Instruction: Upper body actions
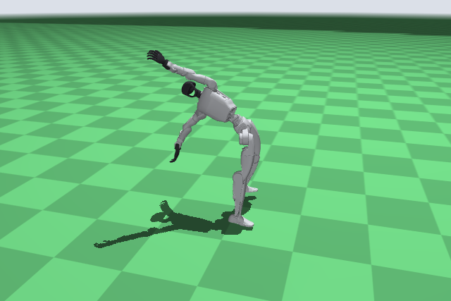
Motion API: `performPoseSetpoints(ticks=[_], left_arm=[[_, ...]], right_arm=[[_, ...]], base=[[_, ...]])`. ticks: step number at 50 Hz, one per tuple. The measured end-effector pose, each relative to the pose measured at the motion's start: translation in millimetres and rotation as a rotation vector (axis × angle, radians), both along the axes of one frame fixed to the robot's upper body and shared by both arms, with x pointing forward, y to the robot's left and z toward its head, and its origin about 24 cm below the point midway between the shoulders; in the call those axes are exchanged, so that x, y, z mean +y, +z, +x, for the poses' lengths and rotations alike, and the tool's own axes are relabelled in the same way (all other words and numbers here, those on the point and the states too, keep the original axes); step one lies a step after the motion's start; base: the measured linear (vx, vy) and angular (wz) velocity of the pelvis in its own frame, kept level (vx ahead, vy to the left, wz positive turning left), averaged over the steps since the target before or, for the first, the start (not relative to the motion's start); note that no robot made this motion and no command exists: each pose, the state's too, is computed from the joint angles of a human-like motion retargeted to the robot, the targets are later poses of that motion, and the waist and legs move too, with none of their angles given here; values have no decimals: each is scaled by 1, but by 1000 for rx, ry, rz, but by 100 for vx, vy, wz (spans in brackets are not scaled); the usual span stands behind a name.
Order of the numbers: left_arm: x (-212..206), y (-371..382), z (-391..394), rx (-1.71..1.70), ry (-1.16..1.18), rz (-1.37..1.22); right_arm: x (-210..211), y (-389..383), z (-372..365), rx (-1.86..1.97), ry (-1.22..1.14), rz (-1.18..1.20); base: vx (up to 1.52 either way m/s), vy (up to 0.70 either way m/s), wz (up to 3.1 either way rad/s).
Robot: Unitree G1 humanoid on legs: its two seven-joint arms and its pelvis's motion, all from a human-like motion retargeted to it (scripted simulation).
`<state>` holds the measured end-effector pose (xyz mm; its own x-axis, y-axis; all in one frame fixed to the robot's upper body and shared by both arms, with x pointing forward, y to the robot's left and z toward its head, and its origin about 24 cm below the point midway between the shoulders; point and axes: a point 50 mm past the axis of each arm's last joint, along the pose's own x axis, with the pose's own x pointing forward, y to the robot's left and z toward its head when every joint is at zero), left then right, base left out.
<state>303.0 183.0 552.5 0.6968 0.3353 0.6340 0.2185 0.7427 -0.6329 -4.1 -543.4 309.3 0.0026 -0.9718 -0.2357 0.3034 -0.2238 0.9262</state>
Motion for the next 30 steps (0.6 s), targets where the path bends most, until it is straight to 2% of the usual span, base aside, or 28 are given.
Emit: performPoseSetpoints(ticks=[8,15,20,25,30], left_arm=[[-45,36,-36,-148,61,250],[-93,51,-59,-208,-41,354],[-135,57,-81,-289,-92,462],[-192,50,-99,-355,-21,819],[-262,36,-143,-479,106,1244]], right_arm=[[-1,2,-5,-16,-1,-86],[8,5,33,-39,17,79],[18,7,60,-60,63,200],[20,-3,63,-145,69,290],[21,-38,61,-415,-28,412]], base=[[-9,-16,-20],[-8,-10,-3],[-11,23,-33],[-18,62,-5],[-6,81,-43]])
